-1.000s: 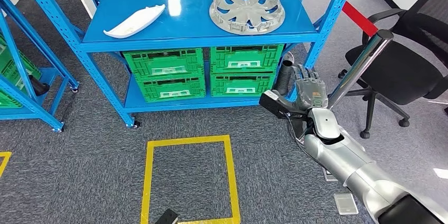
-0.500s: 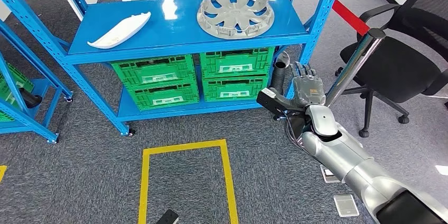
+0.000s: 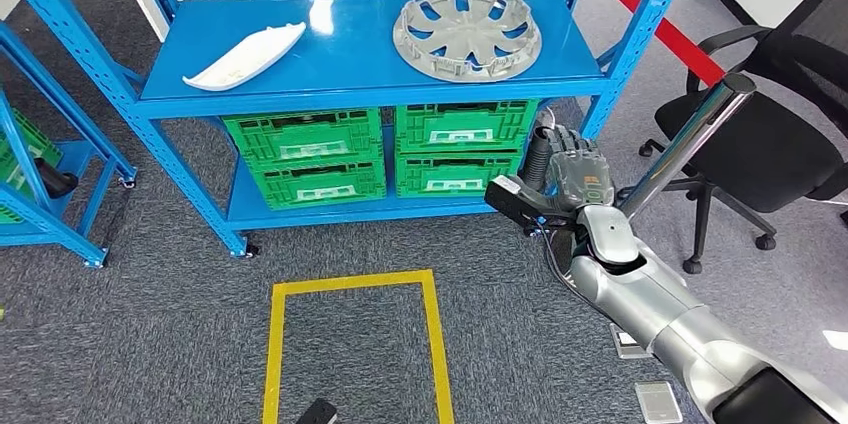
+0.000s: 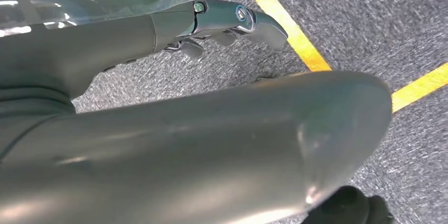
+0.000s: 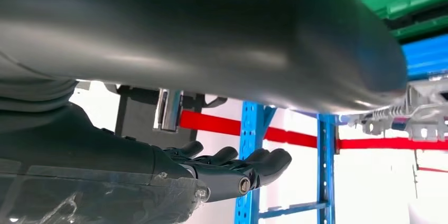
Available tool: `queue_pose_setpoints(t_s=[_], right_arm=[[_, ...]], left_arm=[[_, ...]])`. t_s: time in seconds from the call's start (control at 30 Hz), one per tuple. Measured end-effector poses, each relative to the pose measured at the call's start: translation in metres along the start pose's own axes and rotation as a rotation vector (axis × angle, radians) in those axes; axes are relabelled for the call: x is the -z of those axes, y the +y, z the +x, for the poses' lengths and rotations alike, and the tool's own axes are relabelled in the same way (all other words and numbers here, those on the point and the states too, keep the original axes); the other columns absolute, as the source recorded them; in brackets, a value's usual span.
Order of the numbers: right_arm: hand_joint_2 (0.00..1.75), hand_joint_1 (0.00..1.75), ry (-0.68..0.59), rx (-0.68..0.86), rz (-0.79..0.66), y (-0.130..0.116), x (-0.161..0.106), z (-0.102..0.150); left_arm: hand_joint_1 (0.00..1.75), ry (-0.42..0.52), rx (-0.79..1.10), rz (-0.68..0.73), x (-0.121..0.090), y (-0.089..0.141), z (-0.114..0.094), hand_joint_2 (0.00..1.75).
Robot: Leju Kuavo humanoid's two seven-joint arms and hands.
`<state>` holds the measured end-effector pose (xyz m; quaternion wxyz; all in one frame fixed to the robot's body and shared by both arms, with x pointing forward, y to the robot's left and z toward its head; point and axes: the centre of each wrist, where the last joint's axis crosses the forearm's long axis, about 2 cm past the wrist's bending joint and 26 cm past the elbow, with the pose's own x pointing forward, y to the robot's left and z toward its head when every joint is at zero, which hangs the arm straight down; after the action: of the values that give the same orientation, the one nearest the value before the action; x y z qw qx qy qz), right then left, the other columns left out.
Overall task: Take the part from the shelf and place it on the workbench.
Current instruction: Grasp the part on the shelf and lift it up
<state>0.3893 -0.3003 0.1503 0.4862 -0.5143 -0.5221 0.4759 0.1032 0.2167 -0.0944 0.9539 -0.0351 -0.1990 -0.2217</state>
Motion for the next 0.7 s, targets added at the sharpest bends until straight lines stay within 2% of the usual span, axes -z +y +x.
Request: queue_pose_setpoints(t_s=[0.7], right_arm=[[0.00,0.00,-0.009,0.006,-0.008,-0.0025,-0.0001,0.0058]], left_arm=[[0.00,-0.003,-0.006,-0.004,-0.0002,-0.0028,-0.0002,0.00]])
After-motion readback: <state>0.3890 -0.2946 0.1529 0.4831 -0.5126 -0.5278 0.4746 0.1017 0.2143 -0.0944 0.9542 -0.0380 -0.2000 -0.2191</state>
